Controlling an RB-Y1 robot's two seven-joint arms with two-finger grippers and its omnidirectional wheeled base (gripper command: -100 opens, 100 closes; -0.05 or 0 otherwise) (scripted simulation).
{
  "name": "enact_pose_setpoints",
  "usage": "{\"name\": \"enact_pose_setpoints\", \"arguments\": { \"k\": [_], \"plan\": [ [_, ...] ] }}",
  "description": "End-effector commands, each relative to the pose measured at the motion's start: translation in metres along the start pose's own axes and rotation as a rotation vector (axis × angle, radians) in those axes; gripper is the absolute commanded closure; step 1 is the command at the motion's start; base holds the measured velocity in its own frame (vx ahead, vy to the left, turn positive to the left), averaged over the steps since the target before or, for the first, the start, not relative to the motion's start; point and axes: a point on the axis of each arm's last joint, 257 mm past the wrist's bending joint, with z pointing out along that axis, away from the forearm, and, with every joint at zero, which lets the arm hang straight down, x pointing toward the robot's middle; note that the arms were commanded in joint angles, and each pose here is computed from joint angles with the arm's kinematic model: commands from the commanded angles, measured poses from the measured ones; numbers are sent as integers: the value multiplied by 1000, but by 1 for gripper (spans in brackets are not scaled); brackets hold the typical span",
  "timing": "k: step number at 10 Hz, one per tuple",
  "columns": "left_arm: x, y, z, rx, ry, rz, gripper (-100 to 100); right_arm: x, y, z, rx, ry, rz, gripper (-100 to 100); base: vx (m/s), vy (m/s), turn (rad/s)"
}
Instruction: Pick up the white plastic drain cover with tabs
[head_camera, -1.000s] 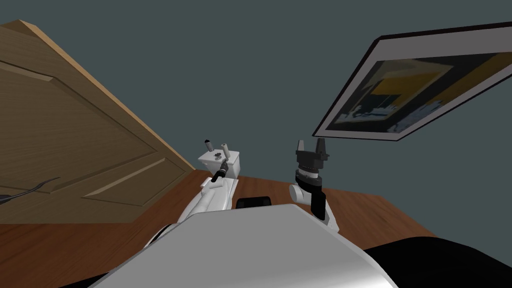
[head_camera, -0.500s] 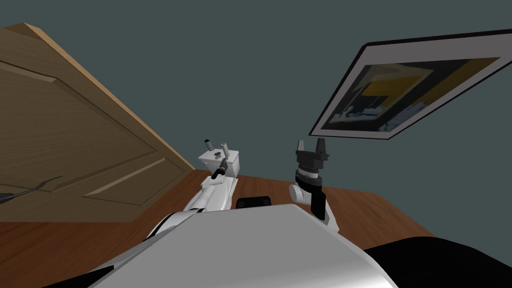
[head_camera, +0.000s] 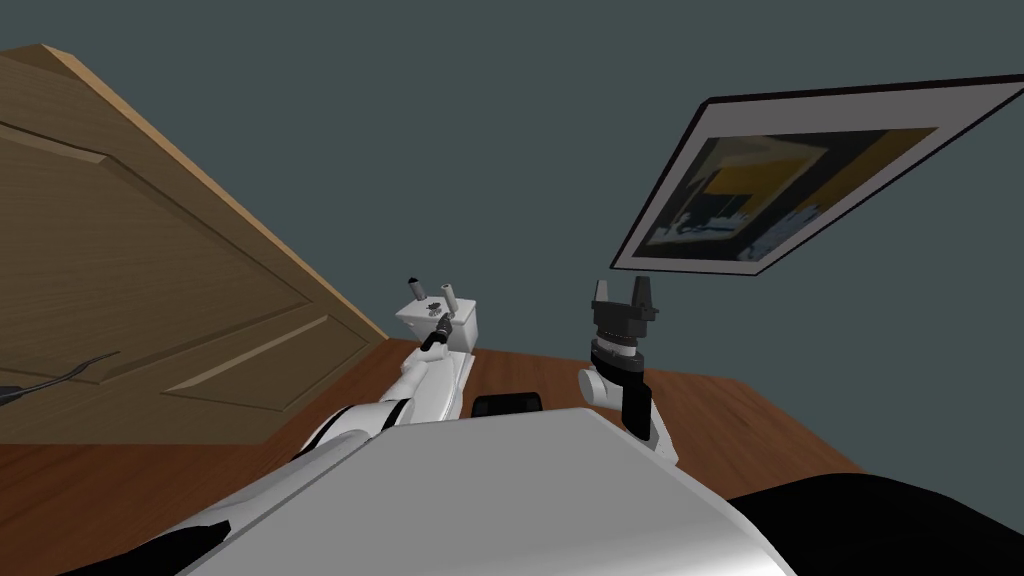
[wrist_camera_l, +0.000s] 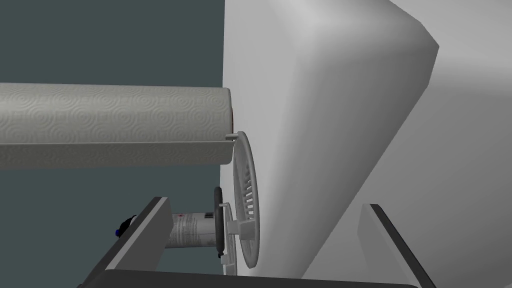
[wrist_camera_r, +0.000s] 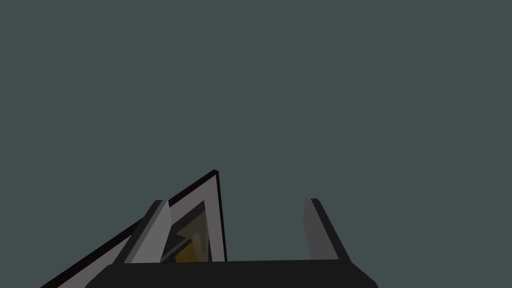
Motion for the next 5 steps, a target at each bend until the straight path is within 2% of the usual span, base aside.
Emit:
{"name": "enact_pose_setpoints", "arguments": {
  "k": [1, 3, 5],
  "plan": [
    [-2, -20, 10, 31, -3, -9, -100, 0, 0, 0, 0, 0, 0, 0, -76, -34, -22],
    [6, -34, 16, 49, 6, -11, -100, 0, 0, 0, 0, 0, 0, 0, -34, -11, 24],
    [-3, -4, 12, -13, -13, -9, -100, 0, 0, 0, 0, 0, 0, 0, 6, 5, -19]
  ]
}}
